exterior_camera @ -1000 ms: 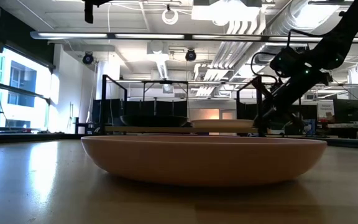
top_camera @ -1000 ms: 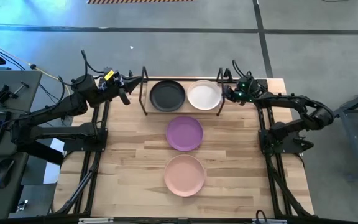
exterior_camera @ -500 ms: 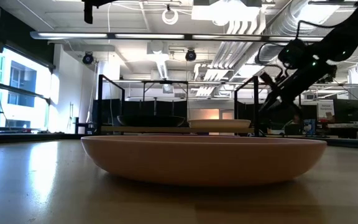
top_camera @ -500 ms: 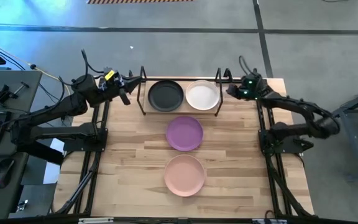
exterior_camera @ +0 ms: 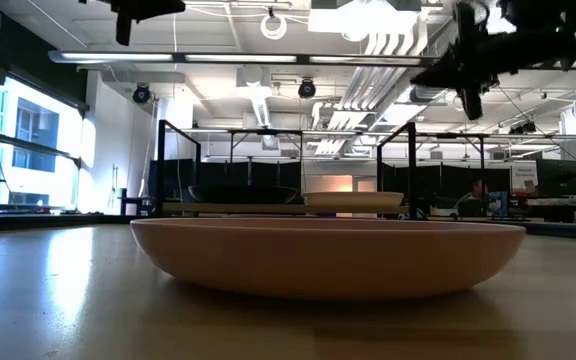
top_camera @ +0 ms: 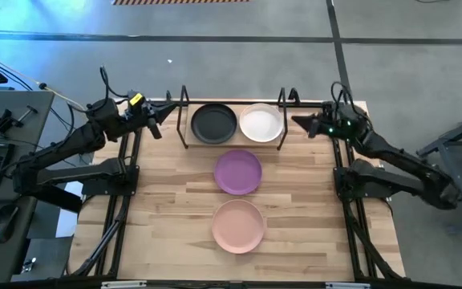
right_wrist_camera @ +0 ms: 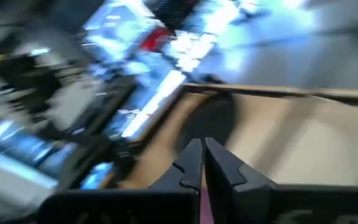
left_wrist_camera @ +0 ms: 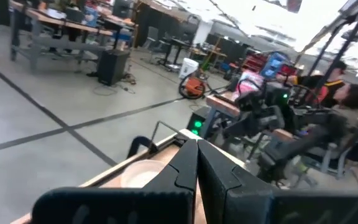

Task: Place and stack plates onto a shelf
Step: Stack the purple plate on the black plate on the shelf

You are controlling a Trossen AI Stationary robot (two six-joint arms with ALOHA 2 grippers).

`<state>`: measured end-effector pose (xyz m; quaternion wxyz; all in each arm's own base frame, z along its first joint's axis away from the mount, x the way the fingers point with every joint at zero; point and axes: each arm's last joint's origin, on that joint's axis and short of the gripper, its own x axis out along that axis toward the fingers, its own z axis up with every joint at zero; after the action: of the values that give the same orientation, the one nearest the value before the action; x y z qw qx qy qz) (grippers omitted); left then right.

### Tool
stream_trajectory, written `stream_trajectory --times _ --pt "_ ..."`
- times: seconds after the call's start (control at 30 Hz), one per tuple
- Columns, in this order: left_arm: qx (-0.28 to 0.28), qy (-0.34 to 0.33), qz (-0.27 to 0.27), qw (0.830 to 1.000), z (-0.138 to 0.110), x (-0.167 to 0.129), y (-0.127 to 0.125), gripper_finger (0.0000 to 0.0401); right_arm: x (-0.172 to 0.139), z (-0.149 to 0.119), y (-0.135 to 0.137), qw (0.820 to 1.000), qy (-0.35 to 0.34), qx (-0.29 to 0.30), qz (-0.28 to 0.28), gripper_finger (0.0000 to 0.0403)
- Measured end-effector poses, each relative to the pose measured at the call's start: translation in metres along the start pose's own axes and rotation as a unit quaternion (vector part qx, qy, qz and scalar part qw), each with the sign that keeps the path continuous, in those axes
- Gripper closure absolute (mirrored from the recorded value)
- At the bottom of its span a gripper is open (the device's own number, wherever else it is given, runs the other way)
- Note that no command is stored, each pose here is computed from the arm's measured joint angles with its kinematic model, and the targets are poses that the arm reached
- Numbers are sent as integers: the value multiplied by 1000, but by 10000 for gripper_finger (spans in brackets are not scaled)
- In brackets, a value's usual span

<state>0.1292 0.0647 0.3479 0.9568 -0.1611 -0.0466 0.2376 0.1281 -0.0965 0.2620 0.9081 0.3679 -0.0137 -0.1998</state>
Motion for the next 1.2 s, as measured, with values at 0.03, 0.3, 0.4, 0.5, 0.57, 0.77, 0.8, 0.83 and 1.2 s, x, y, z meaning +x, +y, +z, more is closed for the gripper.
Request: stream_trajectory --times 0.03,0.3,0.4,0.5,0.57,0.77,0.8,0.83,1.2 --pt "-5 -3 -7 1000 -2 -1 0 401 1 -3 10 1000 -3 -11 25 403" --pt "-42 -6 -70 997 -27 -5 -9 401 10 -39 69 987 -20 -95 131 403" --pt "-25 14 -82 996 -32 -6 -16 401 10 -48 81 980 -27 -123 153 403" --pt "-16 8 -93 996 -32 -10 -21 401 10 -52 87 975 -36 -142 168 403" --pt "-14 7 -90 996 -32 -11 -22 401 10 -51 88 974 -39 -143 170 403" --pt "-13 6 -86 996 -32 -11 -22 401 10 -48 89 978 -55 -123 161 403" --pt "-18 6 -85 996 -32 -11 -22 401 12 -45 92 981 -51 -104 155 403" --pt "-26 7 -84 996 -32 -10 -22 401 14 -41 98 984 -42 -89 151 403" --pt "-38 6 -82 996 -32 -11 -22 401 81 -73 150 953 273 -116 -66 391"
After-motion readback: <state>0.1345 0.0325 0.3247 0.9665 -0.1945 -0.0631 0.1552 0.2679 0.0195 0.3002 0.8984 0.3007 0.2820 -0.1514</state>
